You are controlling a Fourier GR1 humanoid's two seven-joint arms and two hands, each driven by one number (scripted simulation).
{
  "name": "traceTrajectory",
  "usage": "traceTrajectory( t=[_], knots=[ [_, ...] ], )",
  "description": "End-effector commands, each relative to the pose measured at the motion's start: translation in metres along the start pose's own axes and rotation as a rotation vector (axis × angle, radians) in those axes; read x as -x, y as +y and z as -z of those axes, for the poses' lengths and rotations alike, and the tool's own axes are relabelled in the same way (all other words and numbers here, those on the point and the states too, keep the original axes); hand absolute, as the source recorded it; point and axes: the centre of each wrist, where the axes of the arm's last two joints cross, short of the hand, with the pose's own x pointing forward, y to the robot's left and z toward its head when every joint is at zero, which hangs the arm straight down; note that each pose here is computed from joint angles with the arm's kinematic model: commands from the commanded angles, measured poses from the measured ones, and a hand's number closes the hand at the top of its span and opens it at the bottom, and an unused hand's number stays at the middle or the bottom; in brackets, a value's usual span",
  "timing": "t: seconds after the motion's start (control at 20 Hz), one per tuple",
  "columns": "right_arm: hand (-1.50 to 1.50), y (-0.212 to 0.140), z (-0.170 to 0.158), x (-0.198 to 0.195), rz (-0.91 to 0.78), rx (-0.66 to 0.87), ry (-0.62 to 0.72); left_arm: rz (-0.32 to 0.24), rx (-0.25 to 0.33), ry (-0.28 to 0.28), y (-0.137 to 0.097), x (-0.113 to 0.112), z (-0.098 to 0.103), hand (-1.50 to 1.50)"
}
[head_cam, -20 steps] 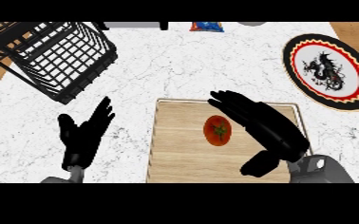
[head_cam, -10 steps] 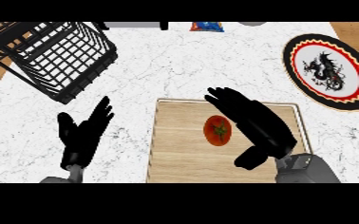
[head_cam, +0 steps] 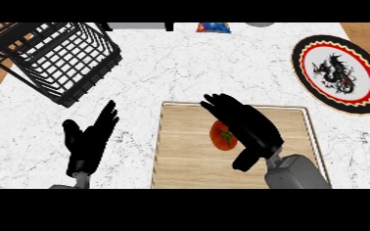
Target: Pick the tomato from the tray and place it in the plate
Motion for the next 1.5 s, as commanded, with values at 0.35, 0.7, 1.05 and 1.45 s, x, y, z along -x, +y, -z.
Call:
traceTrajectory(
  t=[0.35,0.7,1.05,1.45],
  knots=[
    [1.50,0.035,0.006,0.012,-0.151,-0.001,-0.071,0.001,0.004,0.037,-0.009,0.009,-0.006,0.00],
    [1.50,-0.018,0.011,0.064,0.005,0.242,0.565,-0.002,-0.008,0.013,0.007,-0.001,-0.006,0.00],
    [1.50,-0.073,-0.002,0.101,0.097,0.631,1.078,0.002,-0.002,-0.011,0.009,-0.007,-0.008,0.00],
    [1.50,-0.155,-0.005,0.117,0.034,1.155,1.490,0.031,0.074,-0.049,-0.009,-0.017,-0.003,0.00]
  ],
)
